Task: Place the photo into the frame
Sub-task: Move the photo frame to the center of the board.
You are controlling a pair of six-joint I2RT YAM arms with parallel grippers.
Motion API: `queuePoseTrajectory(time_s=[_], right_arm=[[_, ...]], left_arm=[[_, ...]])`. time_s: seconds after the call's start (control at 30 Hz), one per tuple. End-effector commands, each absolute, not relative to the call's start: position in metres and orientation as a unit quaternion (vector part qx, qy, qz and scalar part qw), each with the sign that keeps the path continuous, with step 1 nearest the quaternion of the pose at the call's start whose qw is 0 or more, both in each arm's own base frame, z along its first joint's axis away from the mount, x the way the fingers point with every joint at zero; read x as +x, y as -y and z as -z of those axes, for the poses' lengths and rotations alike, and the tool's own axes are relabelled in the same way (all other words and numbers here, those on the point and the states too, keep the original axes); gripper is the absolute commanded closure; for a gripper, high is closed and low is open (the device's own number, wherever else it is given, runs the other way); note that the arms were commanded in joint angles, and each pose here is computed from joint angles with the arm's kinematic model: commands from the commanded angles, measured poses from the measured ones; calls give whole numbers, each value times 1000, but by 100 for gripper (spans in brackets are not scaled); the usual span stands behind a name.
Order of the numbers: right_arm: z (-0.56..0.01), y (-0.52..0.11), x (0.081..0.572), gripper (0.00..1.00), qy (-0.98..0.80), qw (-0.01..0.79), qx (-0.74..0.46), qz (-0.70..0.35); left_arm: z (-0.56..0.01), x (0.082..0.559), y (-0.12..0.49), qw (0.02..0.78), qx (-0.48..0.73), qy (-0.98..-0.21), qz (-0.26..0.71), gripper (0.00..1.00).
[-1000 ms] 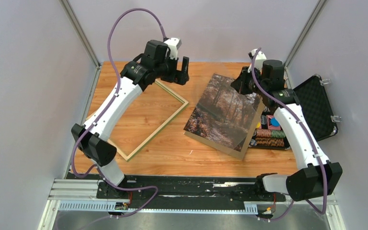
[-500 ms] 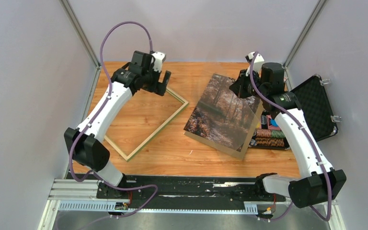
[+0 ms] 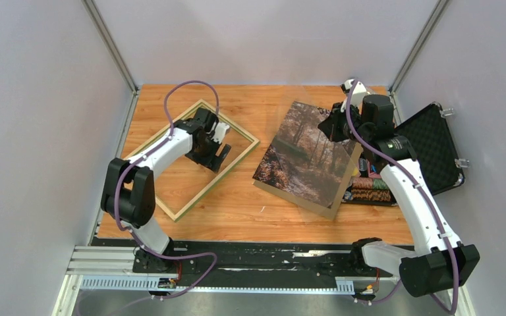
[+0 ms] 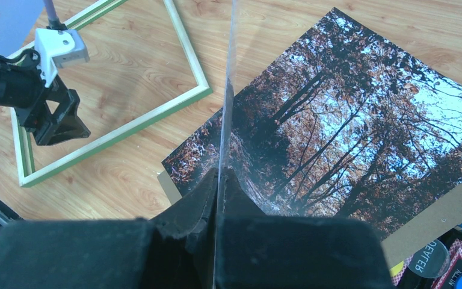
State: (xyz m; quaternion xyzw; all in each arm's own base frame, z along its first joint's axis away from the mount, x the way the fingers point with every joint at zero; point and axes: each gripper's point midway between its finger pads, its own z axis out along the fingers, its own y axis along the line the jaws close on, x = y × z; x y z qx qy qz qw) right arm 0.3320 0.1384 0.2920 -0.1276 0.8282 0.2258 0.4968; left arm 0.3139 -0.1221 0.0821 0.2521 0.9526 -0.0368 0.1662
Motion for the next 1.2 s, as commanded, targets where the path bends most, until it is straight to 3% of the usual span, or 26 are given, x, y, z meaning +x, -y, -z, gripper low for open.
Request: queuePoseTrajectory(time_s=[0.0, 0.53, 1.17], right_arm=[[-302, -136, 332, 100, -814, 521, -132, -220], [-296, -125, 335, 100, -820, 519, -116, -210], [-297, -106, 347, 100, -825, 521, -87, -202]], left_arm=[[-70, 317, 146, 179, 276, -943, 53, 14], [-25, 326, 164, 152, 268, -951, 32, 32], [-12, 327, 214, 95, 187, -968, 137, 77]])
